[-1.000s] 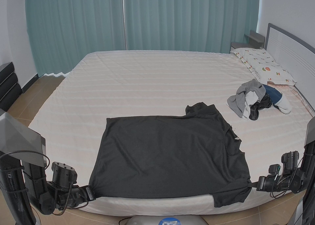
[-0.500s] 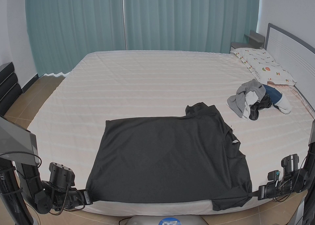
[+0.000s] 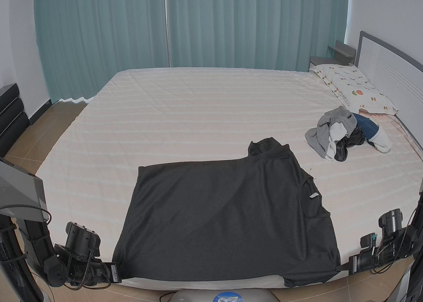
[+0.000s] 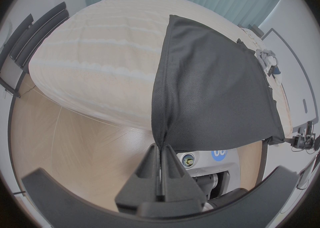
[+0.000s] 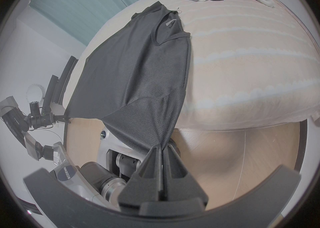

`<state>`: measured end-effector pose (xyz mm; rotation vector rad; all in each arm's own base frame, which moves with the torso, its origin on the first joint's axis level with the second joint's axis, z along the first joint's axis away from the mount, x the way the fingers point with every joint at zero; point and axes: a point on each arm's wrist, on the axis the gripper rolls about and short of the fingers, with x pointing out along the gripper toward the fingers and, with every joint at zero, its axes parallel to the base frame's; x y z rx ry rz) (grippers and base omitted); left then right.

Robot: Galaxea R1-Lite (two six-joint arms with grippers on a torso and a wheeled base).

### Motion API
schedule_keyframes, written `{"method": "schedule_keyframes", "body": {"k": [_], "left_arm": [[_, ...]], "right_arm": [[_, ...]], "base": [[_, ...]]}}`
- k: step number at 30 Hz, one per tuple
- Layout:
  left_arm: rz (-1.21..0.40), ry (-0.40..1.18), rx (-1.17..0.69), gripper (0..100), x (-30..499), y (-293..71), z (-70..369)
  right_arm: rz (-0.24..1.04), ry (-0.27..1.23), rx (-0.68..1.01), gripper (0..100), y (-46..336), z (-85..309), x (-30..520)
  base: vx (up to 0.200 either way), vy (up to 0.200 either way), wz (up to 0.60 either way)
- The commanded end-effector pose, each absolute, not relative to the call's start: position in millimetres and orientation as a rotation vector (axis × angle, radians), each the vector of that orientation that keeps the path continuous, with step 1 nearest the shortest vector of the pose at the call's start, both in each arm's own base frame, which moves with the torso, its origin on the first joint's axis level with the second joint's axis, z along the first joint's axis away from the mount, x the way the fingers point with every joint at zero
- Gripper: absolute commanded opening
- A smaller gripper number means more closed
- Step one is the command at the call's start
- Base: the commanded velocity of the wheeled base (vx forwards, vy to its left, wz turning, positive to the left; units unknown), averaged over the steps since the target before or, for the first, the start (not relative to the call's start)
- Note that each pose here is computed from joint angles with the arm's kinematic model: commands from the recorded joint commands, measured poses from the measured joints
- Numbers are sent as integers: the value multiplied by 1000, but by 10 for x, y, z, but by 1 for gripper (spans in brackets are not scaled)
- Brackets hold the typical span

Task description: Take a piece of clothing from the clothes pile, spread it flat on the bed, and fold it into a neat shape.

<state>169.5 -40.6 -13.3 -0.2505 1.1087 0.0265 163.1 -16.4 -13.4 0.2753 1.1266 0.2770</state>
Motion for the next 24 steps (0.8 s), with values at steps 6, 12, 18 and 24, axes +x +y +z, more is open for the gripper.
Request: {"method": "schedule_keyframes", "body": {"k": [6,12,18,24], "left_arm": [[20,1140,-225,0,1604,-383,-98],[11,1143,-216,0,1573,-377,-59],[8,1161,-202,0,1532,-369,-35],[6,1173,-195,0,1523,-367,-38]], "right_arm": [[288,1120,260,0,-146,-51,1549],[277,1097,252,0,-159,-16,1549],[270,1086,250,0,-161,72,1487],[280,1103,236,0,-164,66,1463]], "base": [[0,0,0],[0,0,0],[0,0,0],[0,0,0]]}}
